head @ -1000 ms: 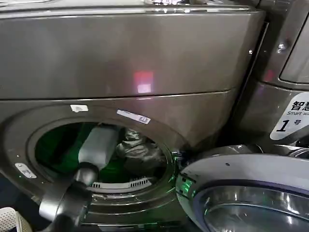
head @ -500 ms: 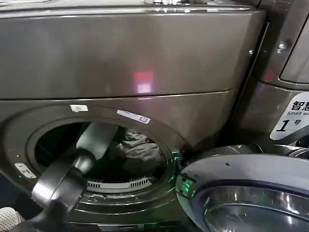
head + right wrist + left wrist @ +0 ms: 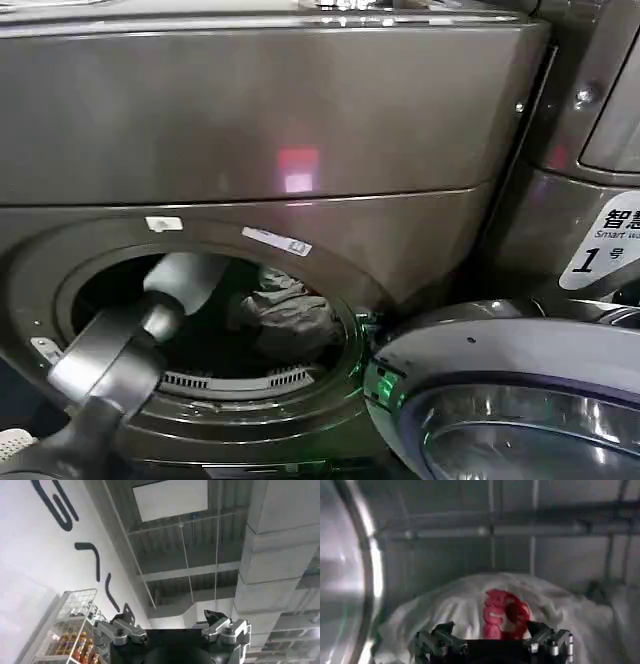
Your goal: Grasp the clothes from the dryer.
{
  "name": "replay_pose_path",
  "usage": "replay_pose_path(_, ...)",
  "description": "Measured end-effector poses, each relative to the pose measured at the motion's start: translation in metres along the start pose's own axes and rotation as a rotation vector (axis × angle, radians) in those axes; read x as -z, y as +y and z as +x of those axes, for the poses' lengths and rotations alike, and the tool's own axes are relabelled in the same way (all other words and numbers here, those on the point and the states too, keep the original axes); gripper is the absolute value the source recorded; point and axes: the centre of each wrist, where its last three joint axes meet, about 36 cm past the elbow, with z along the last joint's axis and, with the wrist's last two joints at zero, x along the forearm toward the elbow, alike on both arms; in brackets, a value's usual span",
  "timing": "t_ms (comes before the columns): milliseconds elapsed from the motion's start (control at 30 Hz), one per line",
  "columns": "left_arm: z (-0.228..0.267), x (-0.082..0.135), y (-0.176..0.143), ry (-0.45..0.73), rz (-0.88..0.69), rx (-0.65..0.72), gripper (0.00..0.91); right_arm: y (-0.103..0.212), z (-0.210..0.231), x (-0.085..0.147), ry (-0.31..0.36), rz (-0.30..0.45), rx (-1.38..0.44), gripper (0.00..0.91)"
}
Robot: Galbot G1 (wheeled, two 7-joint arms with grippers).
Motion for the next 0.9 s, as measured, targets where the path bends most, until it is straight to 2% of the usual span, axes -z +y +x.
replay_pose_path(200,-0.003,0.0,0.0,0.067,-0.059,-0.102,0.907,0.0,0.002,-0.003,0.005,0.0,-0.001,0.907)
replay_pose_path(367,-0.009,-0.012,-0.003,0.138,-0.04,-0.15,0.907,0.001,0.003,-0.004,0.009,0.0,-0.001,0.907)
replay_pose_path(633,-0.025,-0.028,-0.011,0.176,0.018,-0.178,0.907,0.001,0.002,-0.006,0.01,0.001,0.0,0.907)
replay_pose_path(900,-0.038,-0.031,-0.015,0.242,0.015,-0.197,0.907,0.001,0.003,-0.009,0.012,0.003,-0.002,0.907)
